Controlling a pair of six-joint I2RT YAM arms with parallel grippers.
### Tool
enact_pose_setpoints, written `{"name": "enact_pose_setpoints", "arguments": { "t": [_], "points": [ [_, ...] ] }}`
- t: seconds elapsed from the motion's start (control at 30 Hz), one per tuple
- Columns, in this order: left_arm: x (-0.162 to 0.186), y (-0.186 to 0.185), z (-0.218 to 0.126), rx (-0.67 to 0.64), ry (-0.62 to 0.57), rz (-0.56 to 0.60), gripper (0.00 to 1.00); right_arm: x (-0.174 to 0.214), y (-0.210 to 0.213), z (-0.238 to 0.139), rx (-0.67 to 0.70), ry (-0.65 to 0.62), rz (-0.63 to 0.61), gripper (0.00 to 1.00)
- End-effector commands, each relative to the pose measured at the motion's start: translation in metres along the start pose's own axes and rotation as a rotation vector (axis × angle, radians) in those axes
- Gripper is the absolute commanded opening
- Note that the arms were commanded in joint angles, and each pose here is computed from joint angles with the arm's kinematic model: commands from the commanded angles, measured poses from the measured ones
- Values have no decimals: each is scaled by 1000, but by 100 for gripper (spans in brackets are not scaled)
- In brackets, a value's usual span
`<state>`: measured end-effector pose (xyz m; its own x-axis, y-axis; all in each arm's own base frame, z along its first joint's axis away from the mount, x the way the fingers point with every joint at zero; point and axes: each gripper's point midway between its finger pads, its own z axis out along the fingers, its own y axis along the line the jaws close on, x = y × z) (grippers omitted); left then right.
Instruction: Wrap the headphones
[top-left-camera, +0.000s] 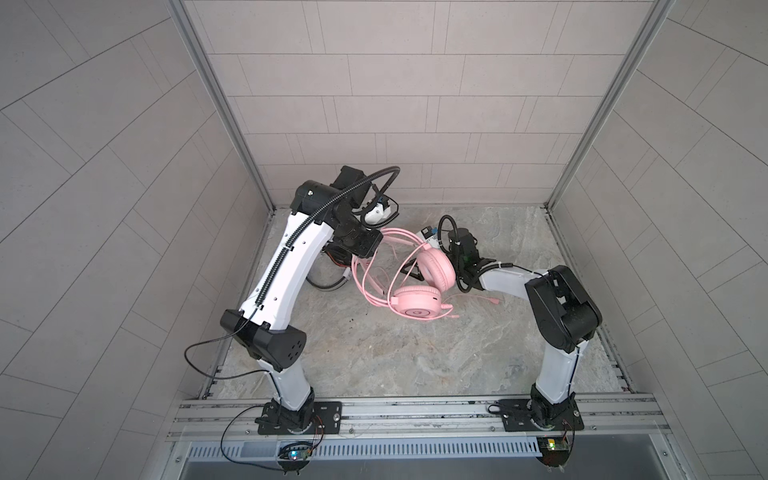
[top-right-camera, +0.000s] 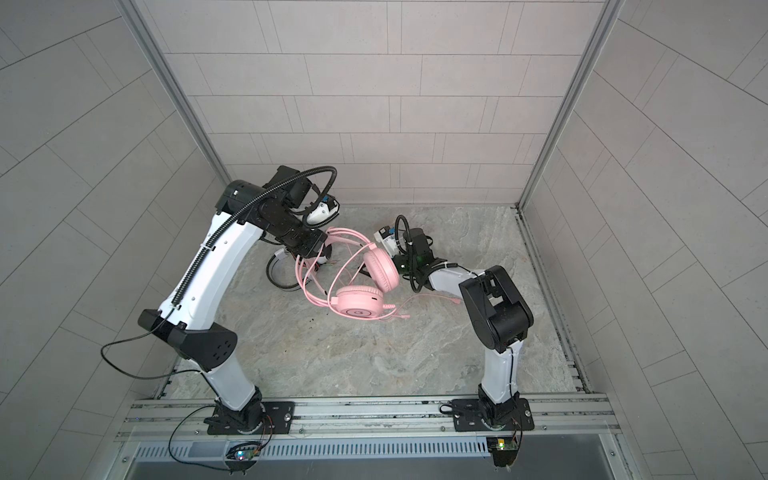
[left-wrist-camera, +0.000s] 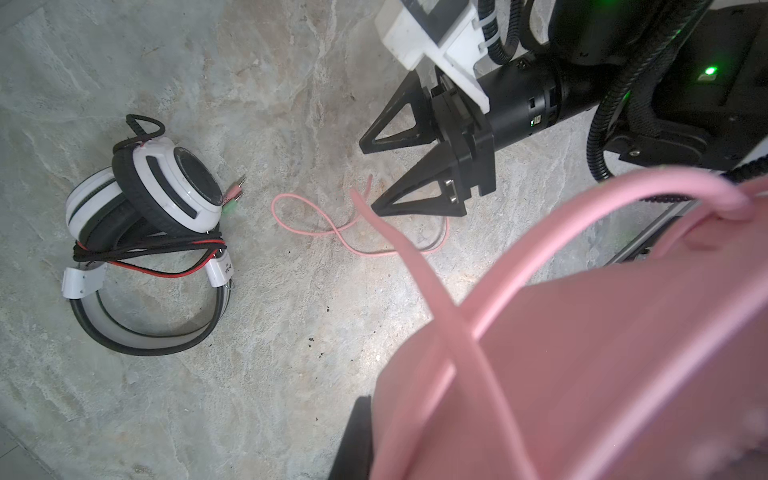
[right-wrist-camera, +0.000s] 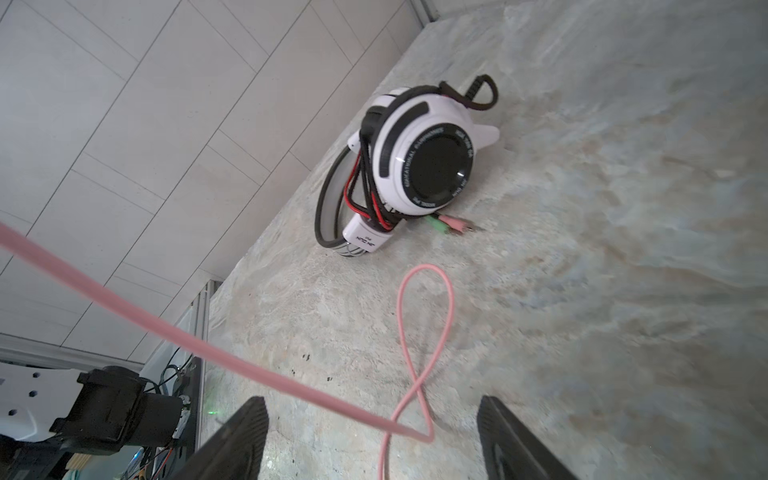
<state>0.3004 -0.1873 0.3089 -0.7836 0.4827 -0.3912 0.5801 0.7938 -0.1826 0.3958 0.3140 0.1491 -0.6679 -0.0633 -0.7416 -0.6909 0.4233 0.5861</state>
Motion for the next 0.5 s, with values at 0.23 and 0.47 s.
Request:
{"name": "enact_pose_setpoints", "arguments": {
  "t": [0.23,0.47],
  "points": [
    [6,-12,-14,52,-38,-3,0,-38,3,22,-21,-38,-59,46],
    [15,-3,-11,0,0,-9,0,-90,-4,-14,135,-172,-75,1]
  ]
}}
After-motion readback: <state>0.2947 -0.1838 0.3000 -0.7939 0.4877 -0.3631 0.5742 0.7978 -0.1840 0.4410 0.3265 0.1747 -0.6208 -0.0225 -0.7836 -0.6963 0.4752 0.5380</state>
